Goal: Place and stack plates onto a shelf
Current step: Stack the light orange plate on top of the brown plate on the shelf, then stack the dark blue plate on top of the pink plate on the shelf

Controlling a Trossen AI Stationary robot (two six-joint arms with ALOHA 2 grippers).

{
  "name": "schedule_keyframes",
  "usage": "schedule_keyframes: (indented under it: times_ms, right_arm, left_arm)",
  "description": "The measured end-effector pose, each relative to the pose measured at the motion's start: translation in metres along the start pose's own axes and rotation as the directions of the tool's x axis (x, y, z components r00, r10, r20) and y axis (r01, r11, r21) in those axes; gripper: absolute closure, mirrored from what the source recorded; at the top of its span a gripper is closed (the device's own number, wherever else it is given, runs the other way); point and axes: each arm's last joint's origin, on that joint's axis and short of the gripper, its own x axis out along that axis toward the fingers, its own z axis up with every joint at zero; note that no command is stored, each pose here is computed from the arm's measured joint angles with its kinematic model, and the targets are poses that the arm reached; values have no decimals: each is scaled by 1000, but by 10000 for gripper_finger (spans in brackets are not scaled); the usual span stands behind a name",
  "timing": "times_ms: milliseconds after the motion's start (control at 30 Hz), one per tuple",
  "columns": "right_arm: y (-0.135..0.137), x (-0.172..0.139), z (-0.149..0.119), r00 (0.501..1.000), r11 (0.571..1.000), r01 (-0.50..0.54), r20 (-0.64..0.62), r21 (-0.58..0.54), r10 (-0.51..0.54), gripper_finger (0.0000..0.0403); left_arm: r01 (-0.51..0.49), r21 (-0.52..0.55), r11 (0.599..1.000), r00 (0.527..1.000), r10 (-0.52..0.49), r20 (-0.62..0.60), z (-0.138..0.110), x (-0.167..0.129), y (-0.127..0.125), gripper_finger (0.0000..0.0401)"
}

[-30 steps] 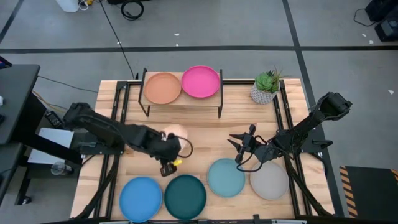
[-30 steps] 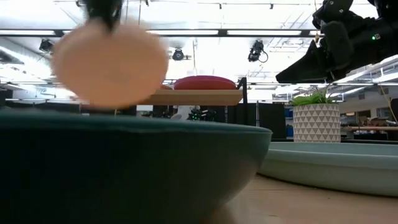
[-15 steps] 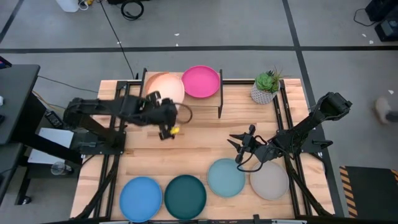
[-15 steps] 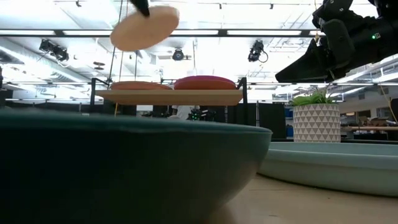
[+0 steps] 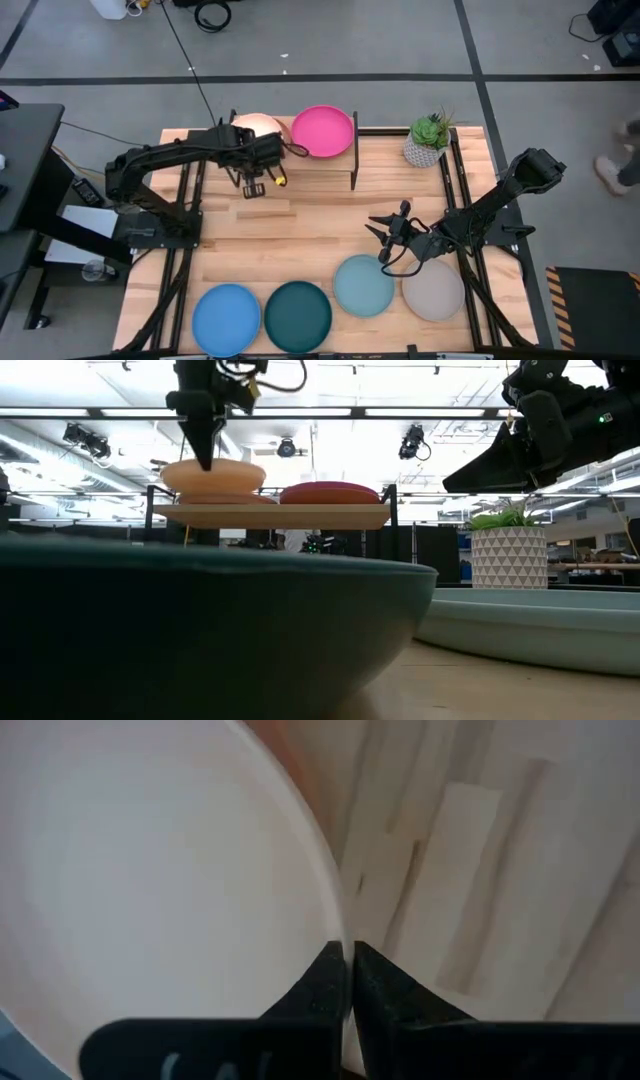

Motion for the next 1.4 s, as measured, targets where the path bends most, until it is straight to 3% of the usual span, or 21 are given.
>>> schedule_keyframes:
  times_ms: [200, 400, 700, 867, 967, 1067, 1267, 1400]
  right_arm:
    - [0, 0, 0, 1000, 1000, 0, 0, 1, 0, 287]
    - [0, 0, 0, 1000, 1000, 1, 0, -1, -1, 287]
    - [0, 0, 0, 1000, 1000, -4, -1, -4, 4, 287]
    - [0, 0, 0, 1000, 1000, -4, -1, -4, 4, 287]
    - [0, 0, 0, 1000, 1000, -4, -1, -4, 4, 287]
    - [0, 0, 0, 1000, 1000, -4, -1, -4, 4, 287]
    - [1, 0, 0, 1000, 1000, -21, -7, -1, 21, 287]
    - [1, 0, 0, 1000, 1000, -21, -6, 3, 21, 287]
  left_arm:
    - [35, 12, 999, 999, -36, 33, 2, 9, 7, 377]
    - [0, 9, 1000, 995, 0, 98, 8, 17, 13, 371]
    - [-41, 12, 999, 996, 40, 78, 7, 16, 14, 264]
    - [-73, 12, 997, 995, 71, 74, 7, -13, 15, 227]
    - [54, -36, 998, 984, -47, 172, 11, -40, 7, 225]
    - [244, -40, 969, 947, -229, 224, 12, -55, -16, 229]
    - [331, 137, 934, 939, -340, 52, -8, -32, -109, 241]
    - [471, 166, 866, 880, -473, -28, -31, -8, -166, 245]
